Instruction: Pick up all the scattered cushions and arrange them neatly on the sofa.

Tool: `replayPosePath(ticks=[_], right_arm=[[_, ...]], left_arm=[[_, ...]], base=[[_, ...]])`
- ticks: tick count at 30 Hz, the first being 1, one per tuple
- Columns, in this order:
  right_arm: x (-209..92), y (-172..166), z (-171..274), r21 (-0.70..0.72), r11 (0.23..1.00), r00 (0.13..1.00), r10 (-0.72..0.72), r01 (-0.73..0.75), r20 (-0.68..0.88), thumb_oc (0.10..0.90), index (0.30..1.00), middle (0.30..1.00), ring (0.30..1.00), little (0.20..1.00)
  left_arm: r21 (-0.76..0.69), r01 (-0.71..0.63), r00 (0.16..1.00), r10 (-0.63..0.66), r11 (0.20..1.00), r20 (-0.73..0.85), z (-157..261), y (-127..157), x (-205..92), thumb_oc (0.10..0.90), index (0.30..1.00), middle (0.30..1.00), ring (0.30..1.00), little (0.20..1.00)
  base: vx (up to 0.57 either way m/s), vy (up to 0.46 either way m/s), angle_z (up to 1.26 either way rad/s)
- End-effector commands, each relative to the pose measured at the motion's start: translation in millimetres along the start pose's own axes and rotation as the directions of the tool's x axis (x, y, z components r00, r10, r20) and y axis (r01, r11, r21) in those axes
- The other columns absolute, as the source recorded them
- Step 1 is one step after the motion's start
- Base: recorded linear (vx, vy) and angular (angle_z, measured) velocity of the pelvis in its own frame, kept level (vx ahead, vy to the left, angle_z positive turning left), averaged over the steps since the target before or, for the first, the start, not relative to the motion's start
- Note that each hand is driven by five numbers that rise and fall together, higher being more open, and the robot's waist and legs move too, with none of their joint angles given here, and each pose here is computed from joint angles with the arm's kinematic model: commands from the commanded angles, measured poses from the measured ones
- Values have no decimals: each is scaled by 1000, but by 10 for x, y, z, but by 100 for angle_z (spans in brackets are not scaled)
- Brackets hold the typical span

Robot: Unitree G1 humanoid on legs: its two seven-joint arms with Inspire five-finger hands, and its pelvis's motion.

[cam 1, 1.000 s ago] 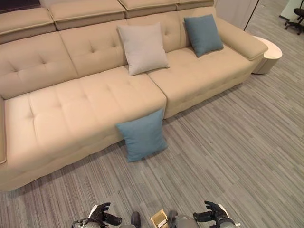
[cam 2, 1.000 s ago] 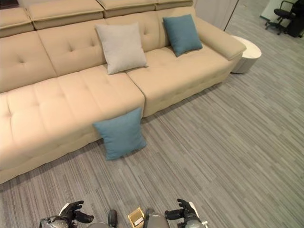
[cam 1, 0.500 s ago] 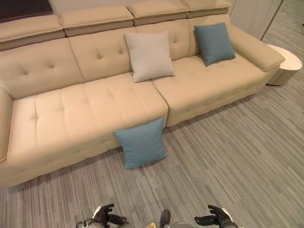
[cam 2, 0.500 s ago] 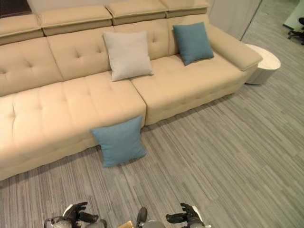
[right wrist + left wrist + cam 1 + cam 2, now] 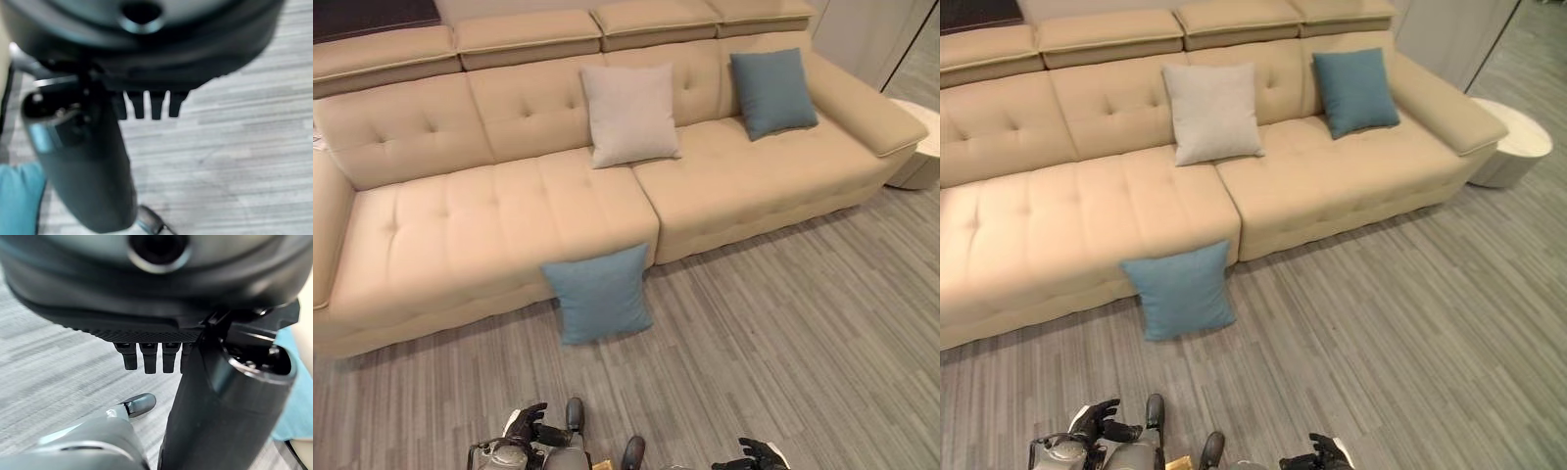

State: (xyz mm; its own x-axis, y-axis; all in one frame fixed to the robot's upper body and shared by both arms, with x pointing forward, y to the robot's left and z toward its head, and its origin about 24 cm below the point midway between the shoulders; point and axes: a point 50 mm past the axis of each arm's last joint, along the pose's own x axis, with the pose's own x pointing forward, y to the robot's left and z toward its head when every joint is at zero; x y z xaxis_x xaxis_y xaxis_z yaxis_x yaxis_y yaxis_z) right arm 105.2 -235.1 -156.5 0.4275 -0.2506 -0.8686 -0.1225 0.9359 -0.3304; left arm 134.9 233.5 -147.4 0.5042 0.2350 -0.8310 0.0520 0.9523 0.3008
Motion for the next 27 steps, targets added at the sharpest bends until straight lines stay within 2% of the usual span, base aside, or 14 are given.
replayPosePath(ticks=[1, 11, 21, 27], right_arm=[[2, -210, 71, 2, 998, 996, -68, 68, 53, 800, 900, 900, 900, 900], [19, -136, 223, -14, 999, 995, -32, 34, 95, 800, 900, 900, 900, 900], [23, -177, 260, -32, 999, 993, -36, 40, 111, 800, 900, 900, 900, 900], [9, -254, 150, 16, 998, 994, -69, 68, 84, 800, 900, 900, 900, 900]], left_arm=[[42, 13, 1000, -12, 999, -21, -101, -28, -24, 800, 900, 900, 900, 900], [31, -28, 999, 28, 999, 15, 10, 126, 0, 800, 900, 900, 900, 900], [52, -23, 999, 22, 998, 25, 39, 100, 9, 800, 900, 900, 900, 900], [84, 20, 999, -24, 996, 49, 98, -45, 10, 800, 900, 900, 900, 900]], base=[[258, 139, -40], [153, 139, -26], [218, -14, 50], [115, -100, 122]])
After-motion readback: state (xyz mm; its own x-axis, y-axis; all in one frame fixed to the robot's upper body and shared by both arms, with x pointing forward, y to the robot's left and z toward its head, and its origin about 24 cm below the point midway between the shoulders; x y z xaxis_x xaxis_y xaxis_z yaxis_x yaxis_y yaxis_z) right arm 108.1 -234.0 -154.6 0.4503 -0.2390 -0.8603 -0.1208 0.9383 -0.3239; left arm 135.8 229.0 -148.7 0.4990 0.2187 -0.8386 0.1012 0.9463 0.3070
